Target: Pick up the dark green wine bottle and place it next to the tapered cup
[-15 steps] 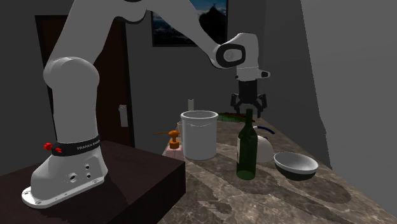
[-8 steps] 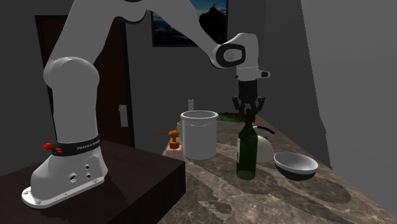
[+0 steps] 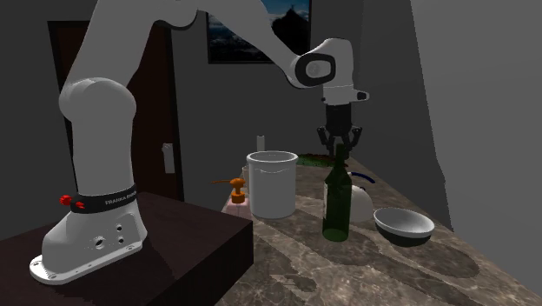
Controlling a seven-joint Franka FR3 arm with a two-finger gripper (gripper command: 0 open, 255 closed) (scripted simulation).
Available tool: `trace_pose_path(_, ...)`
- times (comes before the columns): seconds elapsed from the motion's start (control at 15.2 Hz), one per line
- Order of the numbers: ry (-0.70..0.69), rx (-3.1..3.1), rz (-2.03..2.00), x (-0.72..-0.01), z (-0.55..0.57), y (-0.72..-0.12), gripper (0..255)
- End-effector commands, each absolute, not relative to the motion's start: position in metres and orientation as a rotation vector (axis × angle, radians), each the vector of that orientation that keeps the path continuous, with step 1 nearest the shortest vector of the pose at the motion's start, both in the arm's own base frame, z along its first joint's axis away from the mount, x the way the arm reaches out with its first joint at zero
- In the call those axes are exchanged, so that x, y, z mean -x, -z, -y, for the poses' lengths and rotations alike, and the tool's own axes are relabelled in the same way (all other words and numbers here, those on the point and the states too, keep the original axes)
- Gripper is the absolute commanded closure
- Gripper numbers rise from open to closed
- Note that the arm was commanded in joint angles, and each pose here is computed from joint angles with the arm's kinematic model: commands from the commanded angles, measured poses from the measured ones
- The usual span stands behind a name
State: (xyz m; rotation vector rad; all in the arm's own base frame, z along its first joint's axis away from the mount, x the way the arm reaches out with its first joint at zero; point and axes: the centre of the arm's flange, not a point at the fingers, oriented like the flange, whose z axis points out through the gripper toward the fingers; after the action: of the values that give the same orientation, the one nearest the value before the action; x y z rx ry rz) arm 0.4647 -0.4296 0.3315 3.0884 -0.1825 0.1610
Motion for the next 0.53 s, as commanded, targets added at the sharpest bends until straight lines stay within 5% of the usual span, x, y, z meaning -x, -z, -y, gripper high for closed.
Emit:
trace_pose_path(0.0,-0.161,-3.088,0.183,-0.465,0.43,-0.341,255)
trace_pose_path(0.46,-0.161,-3.088,0.183,-0.465,0.43,-0.378,255)
